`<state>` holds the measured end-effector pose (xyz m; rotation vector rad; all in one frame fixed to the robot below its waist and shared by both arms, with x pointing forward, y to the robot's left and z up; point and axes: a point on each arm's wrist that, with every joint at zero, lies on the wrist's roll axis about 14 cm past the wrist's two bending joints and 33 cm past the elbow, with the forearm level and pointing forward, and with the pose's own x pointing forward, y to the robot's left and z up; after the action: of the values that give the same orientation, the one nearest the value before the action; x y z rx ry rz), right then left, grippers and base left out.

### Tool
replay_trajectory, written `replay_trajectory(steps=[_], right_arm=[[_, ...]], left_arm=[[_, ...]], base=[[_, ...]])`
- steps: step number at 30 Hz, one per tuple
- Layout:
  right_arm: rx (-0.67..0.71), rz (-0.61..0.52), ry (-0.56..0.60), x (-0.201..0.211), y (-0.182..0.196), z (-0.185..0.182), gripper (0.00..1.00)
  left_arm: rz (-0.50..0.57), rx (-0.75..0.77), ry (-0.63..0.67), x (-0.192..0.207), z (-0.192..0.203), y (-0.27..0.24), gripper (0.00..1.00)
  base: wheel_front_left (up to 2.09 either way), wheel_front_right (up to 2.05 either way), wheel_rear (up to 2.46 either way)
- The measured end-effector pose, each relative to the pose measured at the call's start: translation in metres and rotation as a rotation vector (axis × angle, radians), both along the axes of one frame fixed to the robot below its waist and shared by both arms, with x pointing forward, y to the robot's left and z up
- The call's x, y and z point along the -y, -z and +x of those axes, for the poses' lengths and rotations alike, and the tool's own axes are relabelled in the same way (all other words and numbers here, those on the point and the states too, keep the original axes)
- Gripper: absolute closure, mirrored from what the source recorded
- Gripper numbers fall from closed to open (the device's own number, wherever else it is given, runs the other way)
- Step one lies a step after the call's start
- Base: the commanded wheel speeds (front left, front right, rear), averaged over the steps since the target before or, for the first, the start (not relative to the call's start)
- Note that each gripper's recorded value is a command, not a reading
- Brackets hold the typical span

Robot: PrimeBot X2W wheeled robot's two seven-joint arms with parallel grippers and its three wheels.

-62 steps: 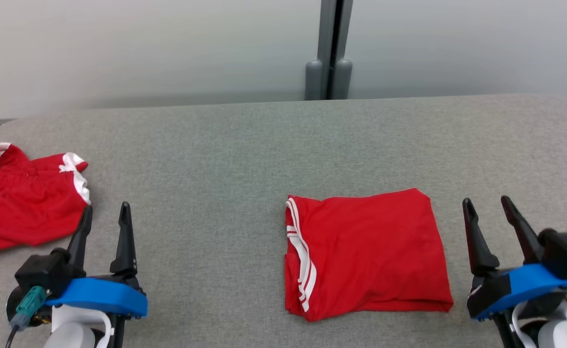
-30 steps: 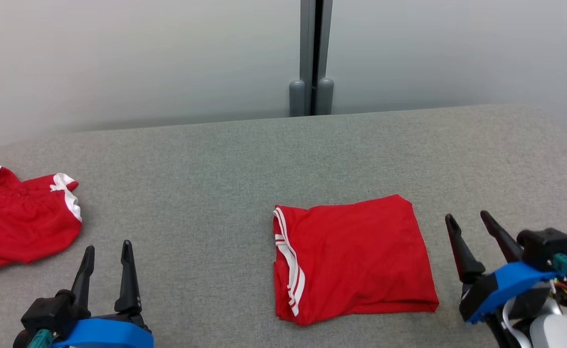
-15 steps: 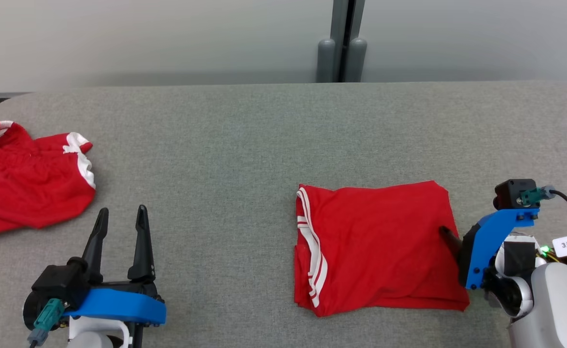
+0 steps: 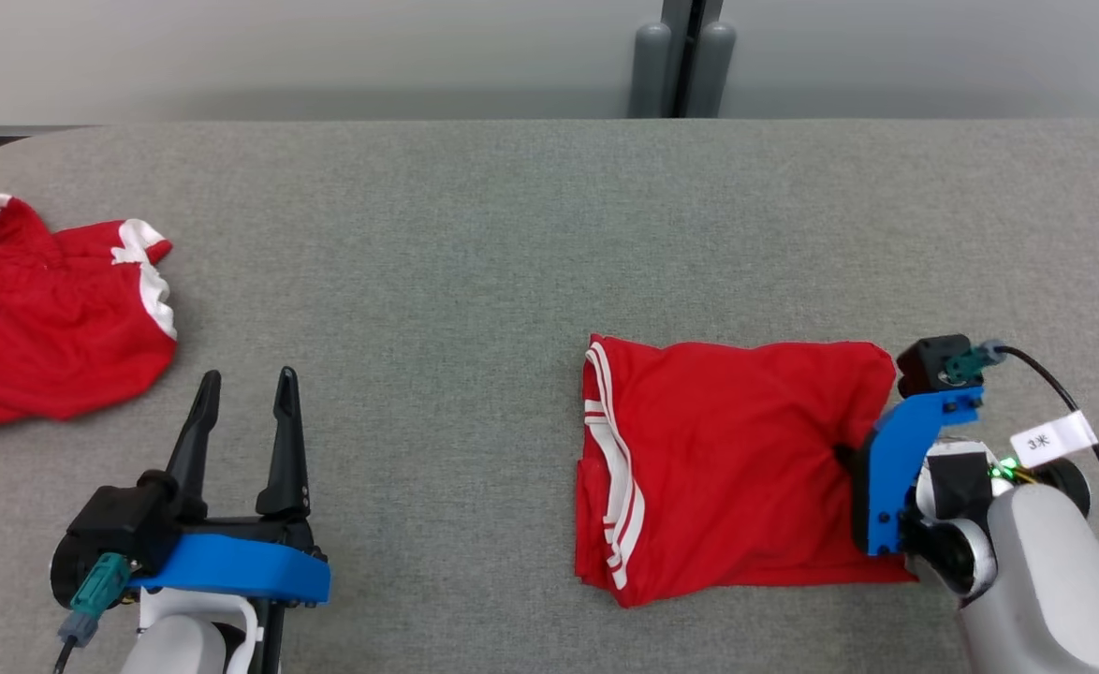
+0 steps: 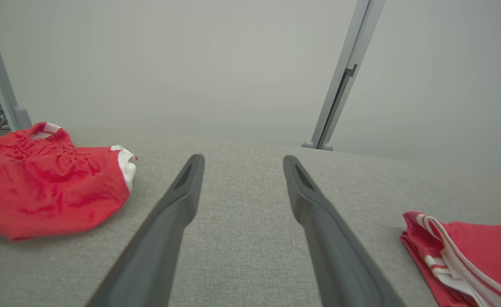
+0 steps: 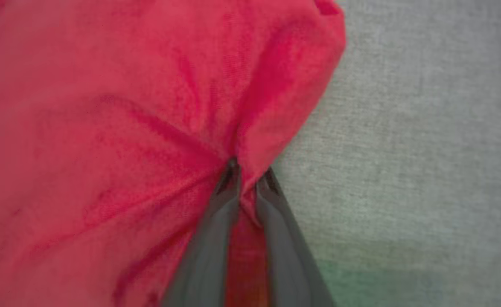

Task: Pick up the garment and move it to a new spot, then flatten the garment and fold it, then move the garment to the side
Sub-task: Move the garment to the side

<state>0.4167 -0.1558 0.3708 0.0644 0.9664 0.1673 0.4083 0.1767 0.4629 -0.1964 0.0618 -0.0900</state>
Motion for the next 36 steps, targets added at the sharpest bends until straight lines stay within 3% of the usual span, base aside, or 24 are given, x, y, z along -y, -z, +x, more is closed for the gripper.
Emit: replay_trajectory(steps=[3,8,15,22,27,29,30,36], right_arm=[[0.042,-0.085,-0.06,0.015,-0.012,0.011,1.0],[0.151,-0.293,-0.114,0.075,-0.058,0.041,1.0],[0.101,-0.504,-0.031,0.184,-0.077,0.035,1.0],[0.084,-0.657,0.025,0.254,-0.076,0.027,1.0],[0.14,-0.749,0.021,0.28,-0.079,0.038,1.0],[0.188,-0.71,0.018,0.272,-0.075,0.049,1.0],[0.168,-0.748,-0.021,0.271,-0.071,0.049,1.0],[0.169,-0.762,0.046,0.283,-0.07,0.055,1.0]], left_arm=[[-0.008,0.0,0.014,0.006,0.008,0.002,0.0],[-0.04,0.023,0.052,0.023,0.031,0.0,0.0],[-0.053,0.04,0.166,0.065,0.071,0.012,0.0],[-0.041,0.009,0.282,0.101,0.103,0.044,0.0],[-0.04,0.001,0.332,0.115,0.115,0.059,0.0],[-0.036,0.001,0.341,0.118,0.118,0.063,0.0],[-0.033,-0.003,0.349,0.12,0.118,0.065,0.0],[-0.023,0.008,0.369,0.122,0.124,0.064,0.0]], base=[[0.0,0.0,0.0],[0.0,0.0,0.0],[0.0,0.0,0.0],[0.0,0.0,0.0],[0.0,0.0,0.0],[0.0,0.0,0.0],[0.0,0.0,0.0],[0.0,0.0,0.0]])
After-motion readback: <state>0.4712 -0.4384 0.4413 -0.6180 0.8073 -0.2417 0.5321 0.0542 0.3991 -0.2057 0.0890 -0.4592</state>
